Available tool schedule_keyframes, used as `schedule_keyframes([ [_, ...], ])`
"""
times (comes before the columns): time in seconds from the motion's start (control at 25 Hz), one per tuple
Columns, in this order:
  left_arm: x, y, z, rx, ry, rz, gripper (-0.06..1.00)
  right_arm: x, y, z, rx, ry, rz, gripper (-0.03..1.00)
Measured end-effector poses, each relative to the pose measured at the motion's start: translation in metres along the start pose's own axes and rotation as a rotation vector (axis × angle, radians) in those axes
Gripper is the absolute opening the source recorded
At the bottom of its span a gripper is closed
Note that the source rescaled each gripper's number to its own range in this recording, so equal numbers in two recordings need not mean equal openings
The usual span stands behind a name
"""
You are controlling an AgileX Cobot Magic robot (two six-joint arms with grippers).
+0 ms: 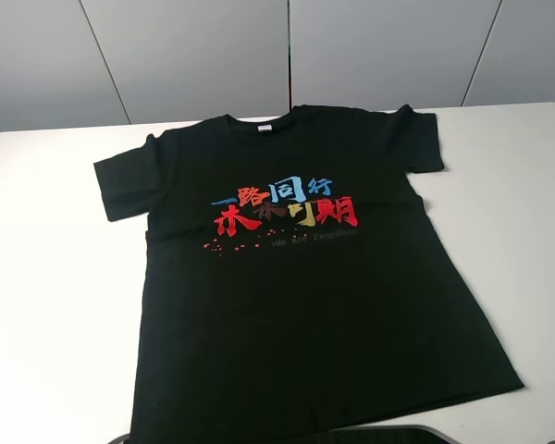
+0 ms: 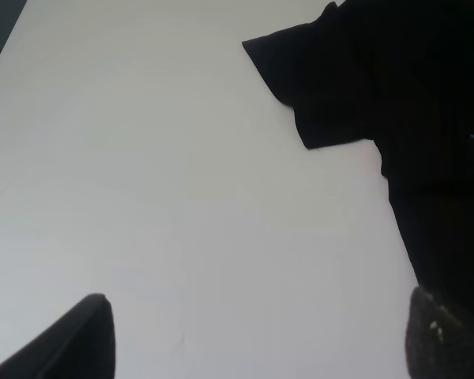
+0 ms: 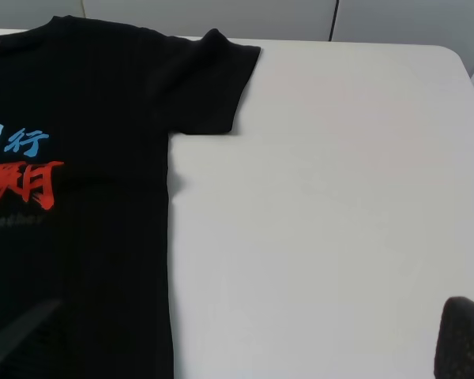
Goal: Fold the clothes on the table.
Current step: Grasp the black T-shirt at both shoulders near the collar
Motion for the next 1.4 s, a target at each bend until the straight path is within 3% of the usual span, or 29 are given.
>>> schedule_keyframes([
  [0.52,0.000,0.000,0.002,-0.013,0.022,0.003,0.98,0.001,0.002,-0.001,0.015,-0.006,-0.012,0.98],
  [0.76,0.008,0.018,0.005,-0.038,0.035,-0.068,0.98,0.027,0.041,0.004,0.067,-0.005,-0.220,0.98],
  [0.88,0.000,0.036,0.006,-0.079,0.023,-0.092,0.98,0.025,0.069,0.005,0.108,-0.038,-0.259,0.98],
  [1.12,-0.027,0.098,0.007,-0.077,-0.044,-0.142,0.98,-0.017,0.139,0.015,0.154,-0.039,-0.147,0.98],
  [1.4,-0.081,0.180,0.007,-0.155,-0.156,-0.119,0.98,-0.109,0.217,0.036,0.256,0.048,0.115,0.98],
])
Point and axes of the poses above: a point on each arm's last joint axis where the gripper is mounted, x pointing back along that axis away from the gripper, z along the wrist's bending axis when the last joint is at zero, y = z × x, the point moved 2 cm from there along -x, pointing out along that axis toward the gripper, and after that the axes turned 14 degrees about -x, right-handed, at the moved point
